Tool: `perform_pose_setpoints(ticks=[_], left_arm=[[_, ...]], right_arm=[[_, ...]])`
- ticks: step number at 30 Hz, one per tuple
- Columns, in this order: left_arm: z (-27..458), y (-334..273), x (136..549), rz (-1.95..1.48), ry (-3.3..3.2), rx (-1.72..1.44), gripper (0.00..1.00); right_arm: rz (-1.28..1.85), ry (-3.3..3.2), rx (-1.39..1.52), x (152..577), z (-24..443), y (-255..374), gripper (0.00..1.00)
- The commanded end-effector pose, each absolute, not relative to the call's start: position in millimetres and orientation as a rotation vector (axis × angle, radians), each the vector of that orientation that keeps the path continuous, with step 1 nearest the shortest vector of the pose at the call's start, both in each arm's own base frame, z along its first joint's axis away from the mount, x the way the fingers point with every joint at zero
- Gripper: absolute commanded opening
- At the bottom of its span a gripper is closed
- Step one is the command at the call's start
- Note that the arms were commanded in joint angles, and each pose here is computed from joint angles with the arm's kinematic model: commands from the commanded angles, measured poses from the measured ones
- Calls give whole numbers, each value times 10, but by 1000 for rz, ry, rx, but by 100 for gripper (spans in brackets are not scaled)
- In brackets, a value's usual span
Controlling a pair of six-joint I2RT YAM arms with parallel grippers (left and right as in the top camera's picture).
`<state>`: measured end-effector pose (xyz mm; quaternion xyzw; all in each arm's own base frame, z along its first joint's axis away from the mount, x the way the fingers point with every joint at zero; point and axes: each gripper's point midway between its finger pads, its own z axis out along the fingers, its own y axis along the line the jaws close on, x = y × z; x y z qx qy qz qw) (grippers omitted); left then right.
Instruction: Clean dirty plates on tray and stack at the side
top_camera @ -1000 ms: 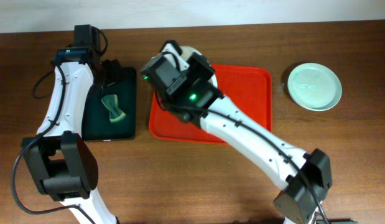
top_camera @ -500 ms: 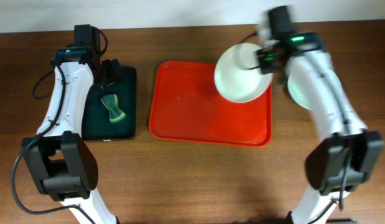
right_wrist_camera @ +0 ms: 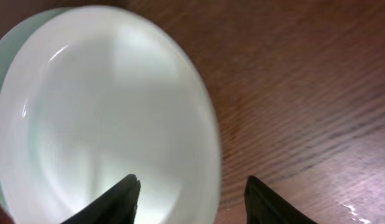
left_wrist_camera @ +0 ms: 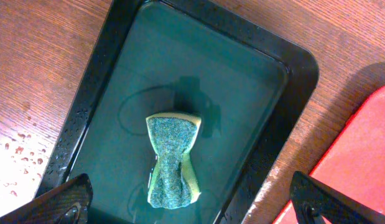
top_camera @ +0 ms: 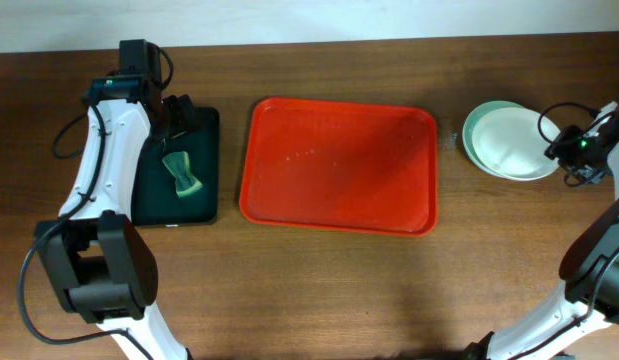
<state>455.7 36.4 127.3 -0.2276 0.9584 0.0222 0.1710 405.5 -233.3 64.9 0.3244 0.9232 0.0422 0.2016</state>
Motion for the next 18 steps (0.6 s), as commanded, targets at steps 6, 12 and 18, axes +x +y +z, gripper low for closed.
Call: perform_pose_setpoints(ticks=[6,12,18], left_arm=[[1387,373,4575,56,2695,-642,99],[1387,375,4575,56,2695,-642,99],[1387,375,4575,56,2695,-642,99]], right_arm=[[347,2621,569,4323,781,-1649,39],[366,2592,576,3861,1815,-1309,98],[328,2564,374,2900,2575,-646,98]])
